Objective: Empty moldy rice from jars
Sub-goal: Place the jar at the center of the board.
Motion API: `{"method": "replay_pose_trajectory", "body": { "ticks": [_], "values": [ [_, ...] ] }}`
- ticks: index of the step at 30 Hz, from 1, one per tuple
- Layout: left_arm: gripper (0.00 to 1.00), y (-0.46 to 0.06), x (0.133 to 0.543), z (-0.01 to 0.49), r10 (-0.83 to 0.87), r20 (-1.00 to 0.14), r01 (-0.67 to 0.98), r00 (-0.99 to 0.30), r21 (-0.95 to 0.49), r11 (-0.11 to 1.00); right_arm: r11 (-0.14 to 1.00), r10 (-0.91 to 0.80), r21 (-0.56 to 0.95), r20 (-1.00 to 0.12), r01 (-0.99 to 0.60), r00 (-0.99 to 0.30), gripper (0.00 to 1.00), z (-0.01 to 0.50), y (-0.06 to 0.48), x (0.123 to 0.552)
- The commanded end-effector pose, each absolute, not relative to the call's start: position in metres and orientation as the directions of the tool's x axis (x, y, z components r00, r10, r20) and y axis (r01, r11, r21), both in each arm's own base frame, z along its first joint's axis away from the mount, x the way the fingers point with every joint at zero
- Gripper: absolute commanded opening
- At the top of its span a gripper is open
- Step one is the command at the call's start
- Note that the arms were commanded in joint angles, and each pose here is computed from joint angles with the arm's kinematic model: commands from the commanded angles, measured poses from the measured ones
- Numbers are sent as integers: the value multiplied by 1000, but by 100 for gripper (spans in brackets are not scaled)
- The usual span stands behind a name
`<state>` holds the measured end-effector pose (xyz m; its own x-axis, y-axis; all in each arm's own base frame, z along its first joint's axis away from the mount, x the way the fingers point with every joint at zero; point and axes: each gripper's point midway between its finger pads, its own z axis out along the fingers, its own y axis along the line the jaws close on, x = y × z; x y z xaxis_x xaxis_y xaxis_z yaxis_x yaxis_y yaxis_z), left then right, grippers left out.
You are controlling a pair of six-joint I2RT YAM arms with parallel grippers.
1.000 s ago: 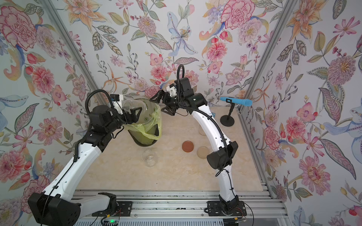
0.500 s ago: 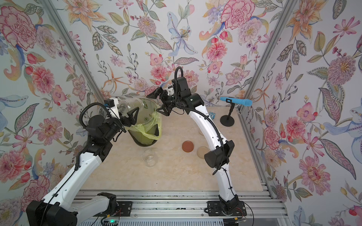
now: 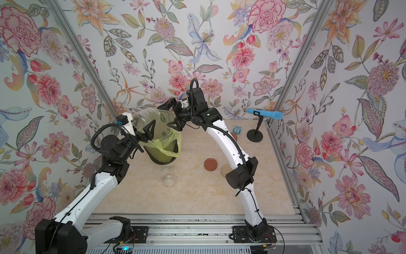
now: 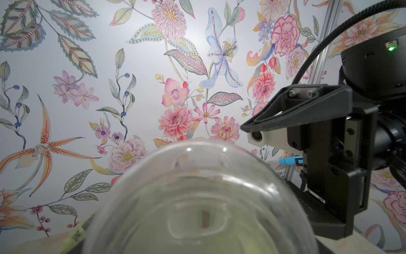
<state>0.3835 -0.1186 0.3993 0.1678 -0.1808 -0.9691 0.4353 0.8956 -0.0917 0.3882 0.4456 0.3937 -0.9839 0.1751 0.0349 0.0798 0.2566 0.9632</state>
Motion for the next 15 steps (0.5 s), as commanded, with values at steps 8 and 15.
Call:
{"method": "replay_pose_trajectory", "body": {
  "ticks": [8,15],
  "values": [
    [0,-133,372,429,-206,-930,512,304,-22,859,183,155,981,29,57,-988,100,411,457,387],
    [0,-144,374,427,-191,-933,512,305,-9,859,169,147,984,32,57,-989,100,413,461,387]
  ]
}}
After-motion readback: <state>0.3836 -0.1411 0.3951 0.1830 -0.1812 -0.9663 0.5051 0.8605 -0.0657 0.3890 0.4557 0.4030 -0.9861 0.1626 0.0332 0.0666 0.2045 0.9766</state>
